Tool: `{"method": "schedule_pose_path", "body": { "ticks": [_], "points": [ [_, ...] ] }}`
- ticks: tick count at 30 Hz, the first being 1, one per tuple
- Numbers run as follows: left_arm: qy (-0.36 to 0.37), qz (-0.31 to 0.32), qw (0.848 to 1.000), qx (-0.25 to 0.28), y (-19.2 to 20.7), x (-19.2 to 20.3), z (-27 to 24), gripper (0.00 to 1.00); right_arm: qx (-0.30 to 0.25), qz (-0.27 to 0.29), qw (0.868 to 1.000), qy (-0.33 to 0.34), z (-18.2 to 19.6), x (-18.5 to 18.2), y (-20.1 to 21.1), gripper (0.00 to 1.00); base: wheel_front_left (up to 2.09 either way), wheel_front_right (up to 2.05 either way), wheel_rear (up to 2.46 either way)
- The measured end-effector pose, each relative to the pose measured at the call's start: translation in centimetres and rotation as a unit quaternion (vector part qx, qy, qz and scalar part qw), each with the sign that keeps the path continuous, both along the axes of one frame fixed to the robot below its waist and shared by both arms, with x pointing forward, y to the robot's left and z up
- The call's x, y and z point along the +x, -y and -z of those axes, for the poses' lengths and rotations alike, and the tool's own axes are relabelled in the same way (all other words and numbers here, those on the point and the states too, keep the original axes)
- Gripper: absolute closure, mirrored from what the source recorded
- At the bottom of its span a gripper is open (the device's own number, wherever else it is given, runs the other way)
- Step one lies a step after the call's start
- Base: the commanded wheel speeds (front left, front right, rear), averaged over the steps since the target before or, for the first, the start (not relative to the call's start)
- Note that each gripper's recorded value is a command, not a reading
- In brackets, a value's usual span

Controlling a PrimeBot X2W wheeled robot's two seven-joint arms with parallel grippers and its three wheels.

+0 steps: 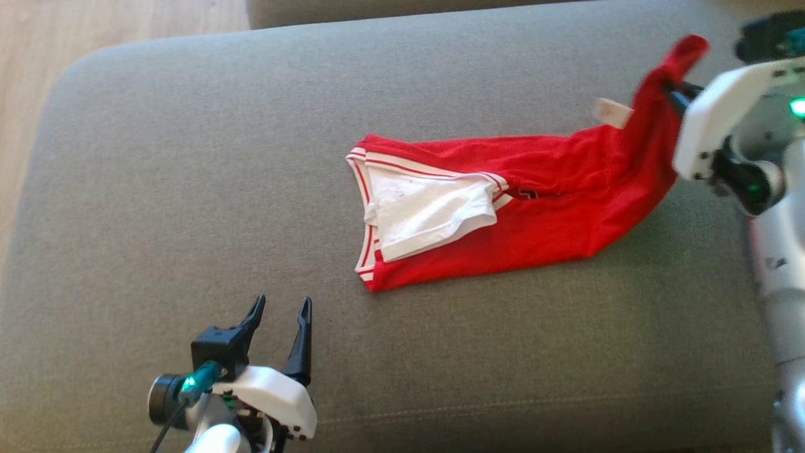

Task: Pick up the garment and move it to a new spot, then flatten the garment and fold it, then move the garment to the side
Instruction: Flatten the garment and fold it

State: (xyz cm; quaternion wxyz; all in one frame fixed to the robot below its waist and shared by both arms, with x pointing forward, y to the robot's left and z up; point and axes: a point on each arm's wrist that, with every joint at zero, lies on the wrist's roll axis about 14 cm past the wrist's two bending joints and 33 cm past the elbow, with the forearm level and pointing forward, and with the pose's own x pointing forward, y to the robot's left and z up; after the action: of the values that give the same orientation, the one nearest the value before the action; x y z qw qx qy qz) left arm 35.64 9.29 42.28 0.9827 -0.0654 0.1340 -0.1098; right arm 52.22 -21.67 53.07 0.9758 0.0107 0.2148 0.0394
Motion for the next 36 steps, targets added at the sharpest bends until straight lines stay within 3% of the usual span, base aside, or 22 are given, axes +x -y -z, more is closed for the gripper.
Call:
{"method": "schedule_pose_path", "body": {
  "ticks": [6,17,29,36],
  "points": [
    [0.005,-0.015,1.0,-0.003,-0.7,-0.5,-0.4,0.0,0.065,-0.077,0.995,-0.014,-0.3,-1.0,-7.0,1.0,0.0,0.0,0.0],
    [-0.008,-0.054,0.999,-0.005,-2.6,-2.4,-0.2,0.0,0.139,-0.183,0.972,-0.043,0.2,-2.7,-17.8,1.0,0.0,0.0,0.0],
    [-0.023,-0.093,0.995,-0.006,-4.3,-3.8,0.5,0.0,0.166,-0.25,0.948,-0.106,3.4,-4.4,-24.0,1.0,0.0,0.0,0.0],
    [-0.032,-0.099,0.995,-0.009,-4.5,-4.0,1.0,0.0,0.165,-0.258,0.941,-0.141,6.1,-5.2,-25.1,1.0,0.0,0.0,0.0]
  ]
}}
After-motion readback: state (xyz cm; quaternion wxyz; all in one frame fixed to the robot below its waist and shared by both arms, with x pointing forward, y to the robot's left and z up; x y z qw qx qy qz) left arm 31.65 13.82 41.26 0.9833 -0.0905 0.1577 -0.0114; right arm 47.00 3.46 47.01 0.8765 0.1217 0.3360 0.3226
